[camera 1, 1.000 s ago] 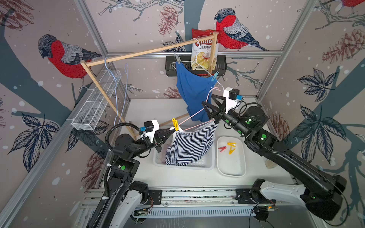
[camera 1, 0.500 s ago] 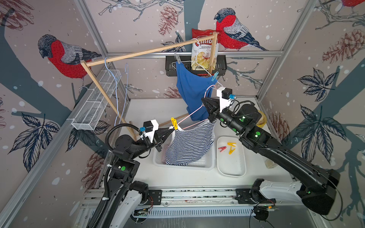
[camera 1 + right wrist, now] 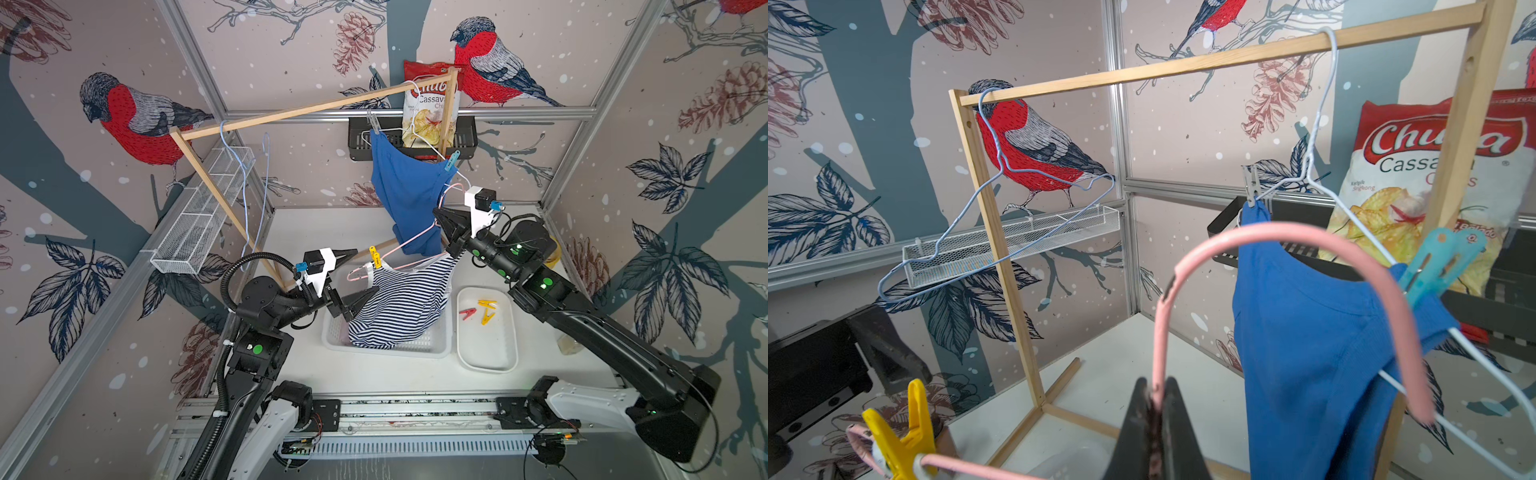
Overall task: Remove the clothespins securing tank tops to the hanger
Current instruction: Adjust the hanger.
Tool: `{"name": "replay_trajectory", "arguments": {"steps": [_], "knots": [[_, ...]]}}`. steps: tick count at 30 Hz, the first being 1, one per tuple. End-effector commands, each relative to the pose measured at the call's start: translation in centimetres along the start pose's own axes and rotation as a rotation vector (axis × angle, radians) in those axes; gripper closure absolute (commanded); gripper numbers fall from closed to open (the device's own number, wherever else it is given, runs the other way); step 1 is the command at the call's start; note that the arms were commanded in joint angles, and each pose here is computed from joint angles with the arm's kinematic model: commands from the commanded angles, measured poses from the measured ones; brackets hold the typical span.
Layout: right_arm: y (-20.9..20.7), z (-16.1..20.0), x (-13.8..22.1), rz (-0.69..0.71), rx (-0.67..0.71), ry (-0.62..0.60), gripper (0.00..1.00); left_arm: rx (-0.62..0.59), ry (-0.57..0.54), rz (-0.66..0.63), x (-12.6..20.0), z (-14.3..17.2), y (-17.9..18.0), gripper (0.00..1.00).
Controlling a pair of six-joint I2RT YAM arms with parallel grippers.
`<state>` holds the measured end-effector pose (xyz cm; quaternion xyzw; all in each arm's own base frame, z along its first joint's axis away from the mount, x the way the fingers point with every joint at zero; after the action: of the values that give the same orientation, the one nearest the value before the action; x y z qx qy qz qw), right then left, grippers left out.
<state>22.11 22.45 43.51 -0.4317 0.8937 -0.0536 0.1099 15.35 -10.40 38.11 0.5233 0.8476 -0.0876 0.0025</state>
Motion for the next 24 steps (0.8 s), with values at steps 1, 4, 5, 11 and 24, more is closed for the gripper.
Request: {"name": "replay_trajectory", "arguments": {"steps": [1, 4, 5, 11, 24], "knots": [[0.5, -0.4, 0.2, -0.079, 0.024, -0.033, 1.00, -0.009, -0.010, 0.016, -0.3, -1.0, -0.1, 0.01], [0.7, 0.1, 0.1, -0.093, 0.025, -0.023, 1.00, 0.015, 0.018, 0.026, -0.7, -1.5, 0.2, 0.01], [0.7, 0.1, 0.1, -0.093, 0.023, -0.022, 1.00, 0.019, 0.026, 0.036, -0.9, -1.5, 0.2, 0.01], [0.8, 0.2, -0.1, -0.091, 0.026, -0.018, 1.00, 0.072, 0.049, 0.057, -1.5, -1.5, 0.8, 0.16], [0.5, 0.5, -0.6, -0.047, 0.042, -0.003, 1.00, 0.112, 0.085, 0.091, -2.4, -1.3, 1.2, 0.49]]}}
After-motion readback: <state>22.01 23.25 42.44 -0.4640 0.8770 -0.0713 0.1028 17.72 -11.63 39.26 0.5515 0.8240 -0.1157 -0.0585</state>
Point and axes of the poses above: each gripper's point midway between its finger pads, its own x axis back along the fingers, its own y axis along the line the jaws close on, z = x × y, the point moved 9 cm from there along x, back along the fingers, and after that the axes turned 11 degrees about x, right-handed, at the moved point
